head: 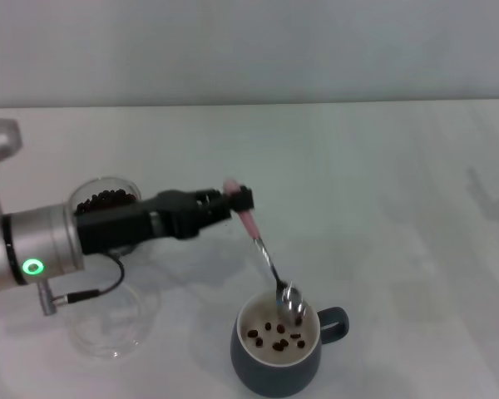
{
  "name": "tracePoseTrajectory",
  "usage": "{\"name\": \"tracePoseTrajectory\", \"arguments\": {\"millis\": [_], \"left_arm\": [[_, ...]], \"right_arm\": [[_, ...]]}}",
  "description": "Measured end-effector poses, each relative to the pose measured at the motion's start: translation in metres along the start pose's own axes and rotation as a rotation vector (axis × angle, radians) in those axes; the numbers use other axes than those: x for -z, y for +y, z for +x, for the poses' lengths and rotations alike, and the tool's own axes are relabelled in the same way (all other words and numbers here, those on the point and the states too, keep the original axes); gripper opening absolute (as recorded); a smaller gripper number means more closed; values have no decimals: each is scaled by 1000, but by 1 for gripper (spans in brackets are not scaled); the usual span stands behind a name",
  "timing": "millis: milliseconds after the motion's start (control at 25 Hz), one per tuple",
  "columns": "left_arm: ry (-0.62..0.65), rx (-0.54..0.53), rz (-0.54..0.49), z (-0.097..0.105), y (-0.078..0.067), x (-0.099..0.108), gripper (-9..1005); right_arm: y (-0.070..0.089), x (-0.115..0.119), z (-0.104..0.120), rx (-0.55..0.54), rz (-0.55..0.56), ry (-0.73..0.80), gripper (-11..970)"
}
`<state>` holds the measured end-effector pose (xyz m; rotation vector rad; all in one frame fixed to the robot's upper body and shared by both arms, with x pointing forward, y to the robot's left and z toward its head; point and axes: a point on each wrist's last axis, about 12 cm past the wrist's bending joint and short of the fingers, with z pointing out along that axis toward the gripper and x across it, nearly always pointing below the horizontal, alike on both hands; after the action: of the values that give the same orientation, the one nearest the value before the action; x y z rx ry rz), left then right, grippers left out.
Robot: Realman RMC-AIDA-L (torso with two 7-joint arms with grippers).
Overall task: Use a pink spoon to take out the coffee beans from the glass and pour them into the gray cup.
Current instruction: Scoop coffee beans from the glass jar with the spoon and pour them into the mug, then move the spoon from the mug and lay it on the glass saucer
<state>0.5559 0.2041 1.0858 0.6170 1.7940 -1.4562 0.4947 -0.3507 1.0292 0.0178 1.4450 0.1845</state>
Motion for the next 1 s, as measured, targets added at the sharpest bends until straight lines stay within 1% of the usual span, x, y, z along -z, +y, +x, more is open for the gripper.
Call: {"name": "tracePoseTrajectory", "arguments": {"millis": [80,160,240,320,360,520,640,720,800,840,880,920,1000], "left_arm": [[-68,18,1,-2,-1,8,133],[-132,35,-6,-4,-2,21,133],[-165,54,-21,-3,-3,32,133],[-165,54,-21,-3,-3,32,133],[-231,101,-45,2,-3,46,133],[-303,125,-72,9,-3,59,133],[-345,148,-81,14,-4,64,134],[-389,168,-89,19,-5,71,134],[-453,186,-103,26,-7,81,134],[-493,198,-121,32,-9,90,134],[-516,203,-131,36,-10,95,134],[-551,219,-154,45,-13,104,134],[-600,242,-188,58,-17,116,134]], "right_arm": [[0,0,0,-1,3,-2,842],[-1,0,0,-1,5,-2,842],[-1,0,0,-1,5,-3,842],[-1,0,0,0,5,-3,842],[-1,0,-1,1,5,-3,842],[-1,0,-1,2,5,-4,842],[-2,0,-1,4,6,-3,842],[-2,0,-1,5,6,-3,842],[-2,0,-1,5,6,-2,842],[-2,0,-1,6,5,-1,842],[-2,-1,-1,7,4,0,842],[-2,-1,-1,7,5,0,842],[-2,-2,-1,8,5,-1,842]]}}
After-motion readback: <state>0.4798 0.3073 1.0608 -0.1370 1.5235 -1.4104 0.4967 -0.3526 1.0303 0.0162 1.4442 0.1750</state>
